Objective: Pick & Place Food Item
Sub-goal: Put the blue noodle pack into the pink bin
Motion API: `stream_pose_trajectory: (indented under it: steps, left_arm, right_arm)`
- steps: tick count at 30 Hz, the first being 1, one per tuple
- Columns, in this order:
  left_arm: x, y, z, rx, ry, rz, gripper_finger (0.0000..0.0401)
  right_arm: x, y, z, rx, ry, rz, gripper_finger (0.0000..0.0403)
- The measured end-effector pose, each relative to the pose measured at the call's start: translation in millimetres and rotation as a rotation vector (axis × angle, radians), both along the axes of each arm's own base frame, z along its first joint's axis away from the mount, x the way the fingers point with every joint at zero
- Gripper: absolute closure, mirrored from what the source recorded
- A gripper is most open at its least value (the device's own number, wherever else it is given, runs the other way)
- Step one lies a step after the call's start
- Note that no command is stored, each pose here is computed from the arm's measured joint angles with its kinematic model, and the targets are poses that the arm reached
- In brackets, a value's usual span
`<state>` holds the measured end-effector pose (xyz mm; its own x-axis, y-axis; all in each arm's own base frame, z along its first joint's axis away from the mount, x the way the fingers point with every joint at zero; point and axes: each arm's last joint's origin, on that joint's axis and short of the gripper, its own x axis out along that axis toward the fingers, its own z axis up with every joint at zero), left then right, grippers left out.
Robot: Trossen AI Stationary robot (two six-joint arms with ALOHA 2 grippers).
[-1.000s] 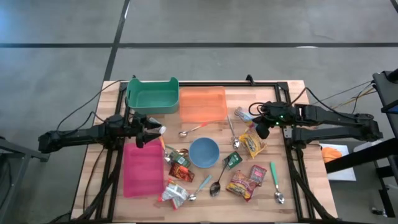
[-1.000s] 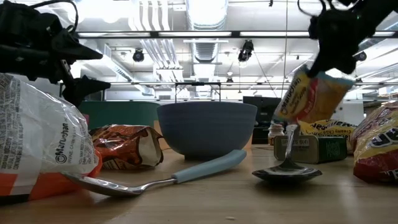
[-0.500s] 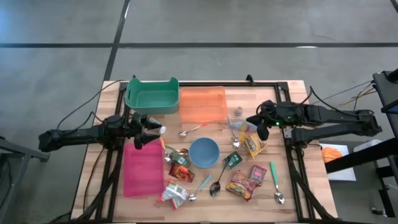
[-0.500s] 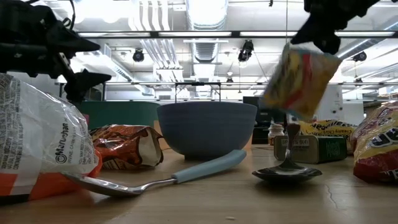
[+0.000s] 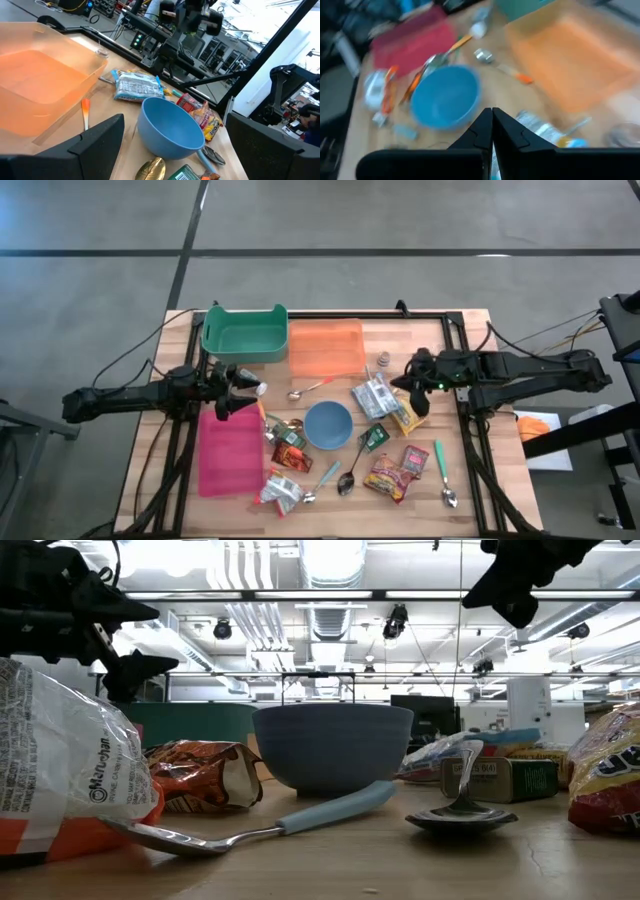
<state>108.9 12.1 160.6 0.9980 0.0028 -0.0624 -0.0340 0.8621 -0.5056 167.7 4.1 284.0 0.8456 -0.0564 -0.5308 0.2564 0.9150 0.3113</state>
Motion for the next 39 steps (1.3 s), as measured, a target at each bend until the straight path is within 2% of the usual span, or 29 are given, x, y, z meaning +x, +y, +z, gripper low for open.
stream_pose_trajectory:
  steps: [3,10,16,21,24,32,39]
  left_arm:
    - [0.0,0.0,0.0,-0.003,0.000,0.000,0.0050]
    - [0.0,0.0,0.0,-0.003,0.000,0.000,0.0050]
    - [0.0,0.0,-0.5,-0.004,0.004,0.000,0.0050]
    - [0.0,0.0,-0.6,-0.004,0.004,0.000,0.0050]
    - [0.0,0.0,-0.6,-0.004,0.005,0.000,0.0050]
    - [0.0,0.0,-0.7,-0.005,0.005,0.000,0.0050]
    - [0.0,0.0,-0.7,-0.005,0.005,0.000,0.0050]
  right_arm:
    - [5.4,8.6,-4.7,0.009,0.033,0.097,0.0394]
    - [15.8,23.2,-16.5,0.004,0.108,0.144,0.0394]
    - [17.8,37.8,-20.1,-0.138,0.129,0.131,0.0394]
    - [21.0,51.9,-10.5,-0.217,0.094,0.103,0.0394]
    - [22.7,61.2,-10.3,-0.248,0.098,0.135,0.0394]
    - [41.0,79.5,-18.0,-0.177,0.122,0.120,0.0394]
    - [70.9,93.0,-34.7,-0.249,0.230,0.147,0.0383]
